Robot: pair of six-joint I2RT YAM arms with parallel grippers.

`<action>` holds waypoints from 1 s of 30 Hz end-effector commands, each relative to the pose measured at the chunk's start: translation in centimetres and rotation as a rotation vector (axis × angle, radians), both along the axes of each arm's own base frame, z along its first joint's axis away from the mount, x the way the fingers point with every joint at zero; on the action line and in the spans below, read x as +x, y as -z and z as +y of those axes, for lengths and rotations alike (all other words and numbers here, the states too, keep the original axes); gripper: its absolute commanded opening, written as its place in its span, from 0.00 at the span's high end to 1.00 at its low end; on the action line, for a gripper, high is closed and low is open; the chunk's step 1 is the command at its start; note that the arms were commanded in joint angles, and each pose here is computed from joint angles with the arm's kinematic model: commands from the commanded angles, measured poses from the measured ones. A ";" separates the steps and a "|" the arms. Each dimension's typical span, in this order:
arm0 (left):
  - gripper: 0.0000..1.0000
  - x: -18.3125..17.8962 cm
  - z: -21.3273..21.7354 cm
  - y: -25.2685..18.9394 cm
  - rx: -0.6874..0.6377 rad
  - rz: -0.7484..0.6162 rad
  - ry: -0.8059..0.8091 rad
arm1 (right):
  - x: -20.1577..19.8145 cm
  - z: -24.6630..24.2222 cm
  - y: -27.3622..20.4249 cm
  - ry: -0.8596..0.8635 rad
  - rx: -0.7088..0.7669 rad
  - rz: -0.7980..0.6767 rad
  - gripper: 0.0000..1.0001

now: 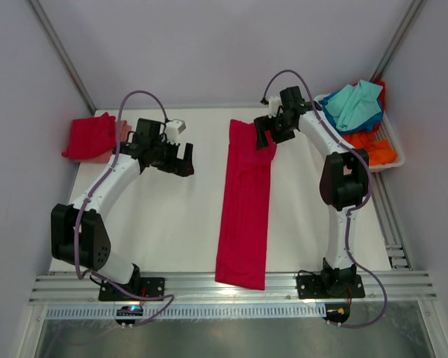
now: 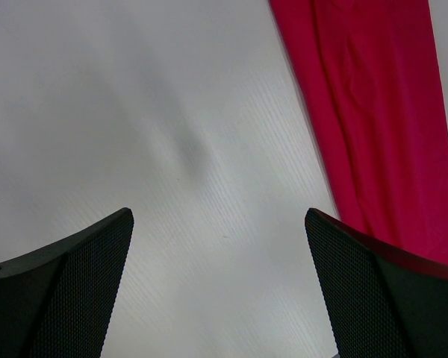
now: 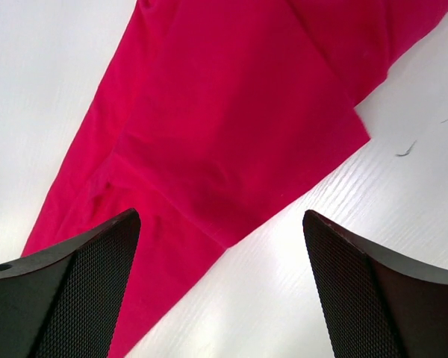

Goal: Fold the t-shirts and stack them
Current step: Rotate the tshirt 90 degrees

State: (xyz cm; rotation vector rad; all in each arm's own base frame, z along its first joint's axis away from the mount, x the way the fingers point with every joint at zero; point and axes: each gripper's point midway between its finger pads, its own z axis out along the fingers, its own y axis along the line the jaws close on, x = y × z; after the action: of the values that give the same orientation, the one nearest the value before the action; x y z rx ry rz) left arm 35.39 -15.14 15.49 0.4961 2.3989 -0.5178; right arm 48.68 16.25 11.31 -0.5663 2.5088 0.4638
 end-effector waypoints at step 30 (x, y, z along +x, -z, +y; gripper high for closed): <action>0.01 0.3 -0.5 -2.4 -0.037 -0.055 0.029 | -5.9 1.2 4.6 -0.149 0.065 0.221 0.09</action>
State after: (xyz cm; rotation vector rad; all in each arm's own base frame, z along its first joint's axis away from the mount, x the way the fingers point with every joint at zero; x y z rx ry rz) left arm 35.15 -15.40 15.53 0.5038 2.4001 -0.5410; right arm 41.66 16.48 6.59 -0.7193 2.6965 0.6535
